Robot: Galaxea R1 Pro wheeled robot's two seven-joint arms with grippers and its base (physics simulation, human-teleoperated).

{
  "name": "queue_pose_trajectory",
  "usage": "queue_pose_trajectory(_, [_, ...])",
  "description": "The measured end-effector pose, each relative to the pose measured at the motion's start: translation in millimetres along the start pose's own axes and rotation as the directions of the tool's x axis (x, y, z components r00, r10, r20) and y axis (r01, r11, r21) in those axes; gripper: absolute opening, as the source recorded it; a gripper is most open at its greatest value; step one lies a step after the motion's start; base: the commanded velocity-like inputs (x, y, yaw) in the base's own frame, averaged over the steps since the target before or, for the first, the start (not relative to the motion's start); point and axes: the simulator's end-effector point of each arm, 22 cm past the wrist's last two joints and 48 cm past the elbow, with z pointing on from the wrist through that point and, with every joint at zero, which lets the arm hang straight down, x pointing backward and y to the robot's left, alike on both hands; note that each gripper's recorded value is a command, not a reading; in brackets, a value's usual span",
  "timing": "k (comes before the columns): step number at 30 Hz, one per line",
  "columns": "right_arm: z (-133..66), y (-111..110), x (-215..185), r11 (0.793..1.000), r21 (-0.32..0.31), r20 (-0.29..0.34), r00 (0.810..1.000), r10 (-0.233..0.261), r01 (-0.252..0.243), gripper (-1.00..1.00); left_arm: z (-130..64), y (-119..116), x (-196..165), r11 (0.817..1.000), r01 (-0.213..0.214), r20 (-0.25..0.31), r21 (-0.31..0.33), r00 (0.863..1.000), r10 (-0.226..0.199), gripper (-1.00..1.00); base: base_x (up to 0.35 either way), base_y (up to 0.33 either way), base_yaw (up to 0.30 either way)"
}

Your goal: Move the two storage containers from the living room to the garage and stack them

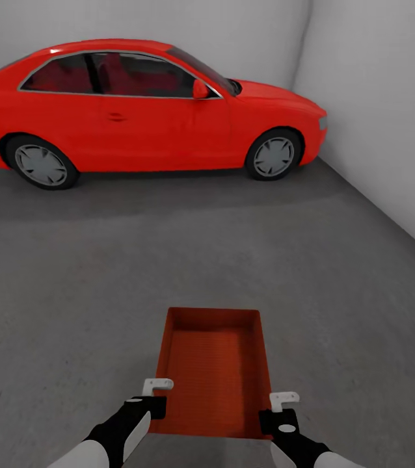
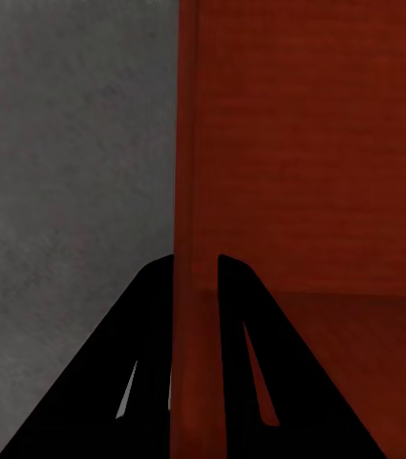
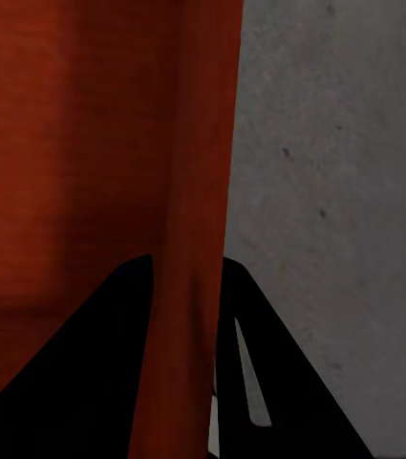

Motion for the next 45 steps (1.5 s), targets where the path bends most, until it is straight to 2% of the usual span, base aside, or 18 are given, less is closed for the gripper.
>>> queue_pose_trajectory(45, [0.0, 0.4, 1.5, 1.000, -0.001, -0.007, 1.000, -0.003, 0.003, -1.00, 0.0, 0.3, 1.7, 1.000, 0.002, -0.007, -0.001, 1.000, -0.002, -1.00, 0.000, 0.000, -0.248])
